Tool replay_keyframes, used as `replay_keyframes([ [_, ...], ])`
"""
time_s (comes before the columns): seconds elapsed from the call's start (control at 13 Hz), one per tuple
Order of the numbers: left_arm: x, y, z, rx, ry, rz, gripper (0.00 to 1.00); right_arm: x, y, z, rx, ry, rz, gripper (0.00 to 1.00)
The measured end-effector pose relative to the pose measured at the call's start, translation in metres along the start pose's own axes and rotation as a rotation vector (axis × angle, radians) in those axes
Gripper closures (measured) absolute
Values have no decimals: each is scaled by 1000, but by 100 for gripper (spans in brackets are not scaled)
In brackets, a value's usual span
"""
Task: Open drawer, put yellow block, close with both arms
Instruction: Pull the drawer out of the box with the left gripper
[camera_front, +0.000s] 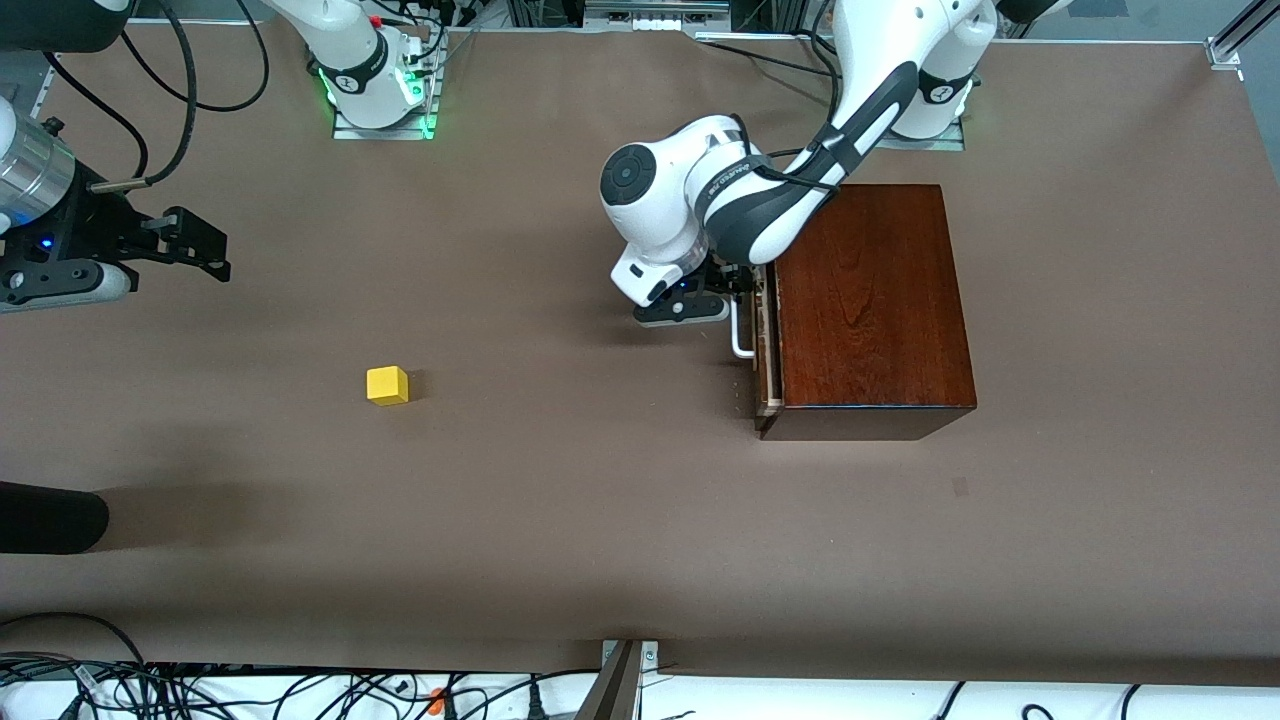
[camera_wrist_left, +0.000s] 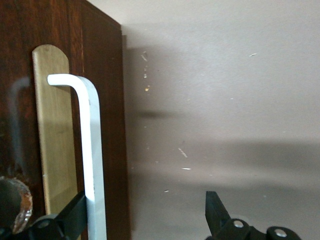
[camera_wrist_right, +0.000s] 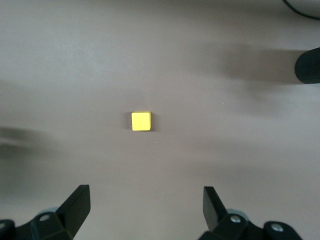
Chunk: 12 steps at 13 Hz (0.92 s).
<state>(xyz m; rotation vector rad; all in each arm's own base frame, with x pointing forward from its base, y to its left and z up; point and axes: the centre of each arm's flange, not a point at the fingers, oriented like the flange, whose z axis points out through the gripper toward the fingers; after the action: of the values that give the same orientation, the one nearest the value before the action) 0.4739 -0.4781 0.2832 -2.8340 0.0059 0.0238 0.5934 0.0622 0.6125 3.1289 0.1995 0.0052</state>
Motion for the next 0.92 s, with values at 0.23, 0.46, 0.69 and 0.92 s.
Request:
replay_keyframes([
  [0.23, 0, 19, -7, -25, 6, -5, 0, 0, 3, 0, 0, 0, 5, 0],
  [0.46, -1, 34, -11, -32, 7, -8, 0, 0, 3, 0, 0, -1, 6, 0],
  [0.69, -3, 49, -17, -54, 16, -7, 0, 1, 5, 2, -1, -4, 10, 0],
  [0.92, -4, 64, -22, -79, 23, -7, 0, 1, 6, 3, -1, -6, 11, 0],
])
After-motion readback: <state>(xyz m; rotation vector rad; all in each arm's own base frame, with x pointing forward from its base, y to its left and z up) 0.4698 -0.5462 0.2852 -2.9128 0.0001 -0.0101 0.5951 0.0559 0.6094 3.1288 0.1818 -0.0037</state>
